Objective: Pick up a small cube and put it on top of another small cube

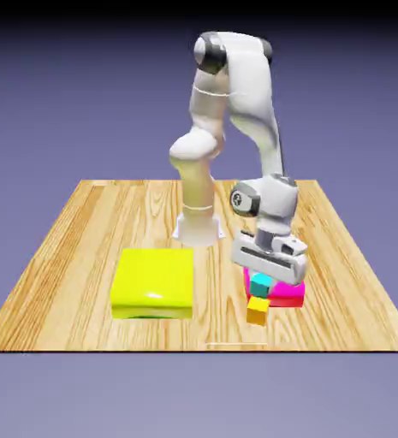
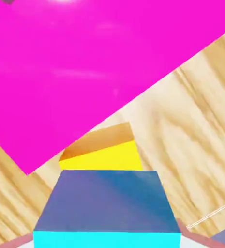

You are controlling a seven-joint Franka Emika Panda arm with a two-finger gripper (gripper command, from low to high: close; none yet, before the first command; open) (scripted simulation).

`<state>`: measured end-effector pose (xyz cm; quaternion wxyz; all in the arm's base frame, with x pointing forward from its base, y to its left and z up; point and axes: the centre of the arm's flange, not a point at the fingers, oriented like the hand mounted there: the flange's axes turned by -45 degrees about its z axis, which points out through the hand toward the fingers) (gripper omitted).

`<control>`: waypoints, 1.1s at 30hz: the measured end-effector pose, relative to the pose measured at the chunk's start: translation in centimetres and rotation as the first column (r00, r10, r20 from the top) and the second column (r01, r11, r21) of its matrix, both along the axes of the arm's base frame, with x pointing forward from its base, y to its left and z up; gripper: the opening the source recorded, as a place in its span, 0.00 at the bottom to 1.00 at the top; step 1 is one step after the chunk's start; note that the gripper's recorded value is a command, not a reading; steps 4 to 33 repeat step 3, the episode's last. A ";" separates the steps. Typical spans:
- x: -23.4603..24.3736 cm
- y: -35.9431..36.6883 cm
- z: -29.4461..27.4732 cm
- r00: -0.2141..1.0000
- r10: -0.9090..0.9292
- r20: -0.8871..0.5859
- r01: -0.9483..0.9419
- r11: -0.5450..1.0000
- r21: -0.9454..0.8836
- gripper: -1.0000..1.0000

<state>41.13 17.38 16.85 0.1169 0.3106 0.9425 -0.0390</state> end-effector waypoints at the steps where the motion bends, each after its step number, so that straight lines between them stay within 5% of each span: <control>1: 0.0 0.0 0.0 1.000 0.000 0.001 0.000 1.000 0.001 1.00; 33: 0.0 0.2 1.2 1.000 0.002 0.003 -0.002 1.000 -0.001 1.00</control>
